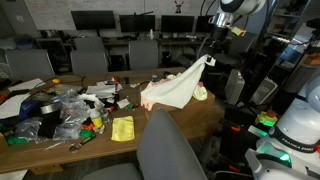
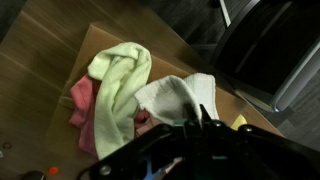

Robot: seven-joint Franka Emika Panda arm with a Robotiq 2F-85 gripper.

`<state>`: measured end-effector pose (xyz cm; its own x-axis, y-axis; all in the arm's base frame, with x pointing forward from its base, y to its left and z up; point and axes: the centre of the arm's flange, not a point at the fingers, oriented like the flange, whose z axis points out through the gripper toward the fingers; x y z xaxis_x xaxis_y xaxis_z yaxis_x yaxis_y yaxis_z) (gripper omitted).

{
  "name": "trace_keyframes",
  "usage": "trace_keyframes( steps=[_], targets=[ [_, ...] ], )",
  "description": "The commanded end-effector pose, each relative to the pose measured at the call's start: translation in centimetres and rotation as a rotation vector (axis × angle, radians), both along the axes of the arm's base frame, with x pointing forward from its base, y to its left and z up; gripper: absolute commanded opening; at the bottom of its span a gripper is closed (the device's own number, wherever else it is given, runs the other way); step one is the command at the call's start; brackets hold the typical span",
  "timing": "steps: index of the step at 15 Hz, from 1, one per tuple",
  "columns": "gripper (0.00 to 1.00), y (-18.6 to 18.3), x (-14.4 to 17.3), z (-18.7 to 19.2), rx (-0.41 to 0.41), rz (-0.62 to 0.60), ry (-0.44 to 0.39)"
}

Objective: Move the white and green towels and the peach and pink shirt to the backrest of the chair

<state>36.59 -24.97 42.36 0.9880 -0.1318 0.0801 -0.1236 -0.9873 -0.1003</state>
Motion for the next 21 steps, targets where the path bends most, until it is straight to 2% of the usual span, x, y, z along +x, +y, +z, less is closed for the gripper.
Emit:
trace_keyframes(
  steps=[1, 5, 9, 15, 21],
  targets=[
    [0.01, 2.3, -3.3, 3.8, -0.06, 0.032, -0.126],
    [0.01, 3.9, -5.3, 6.9, -0.102, 0.085, -0.191],
    [0.01, 5.8, -7.2, 8.5, -0.144, 0.202, -0.21],
    [0.01, 9.0, -9.7, 8.1, -0.107, 0.536, -0.068],
    [0.01, 13.2, -11.2, 7.9, -0.129, 0.828, 0.085]
  ],
)
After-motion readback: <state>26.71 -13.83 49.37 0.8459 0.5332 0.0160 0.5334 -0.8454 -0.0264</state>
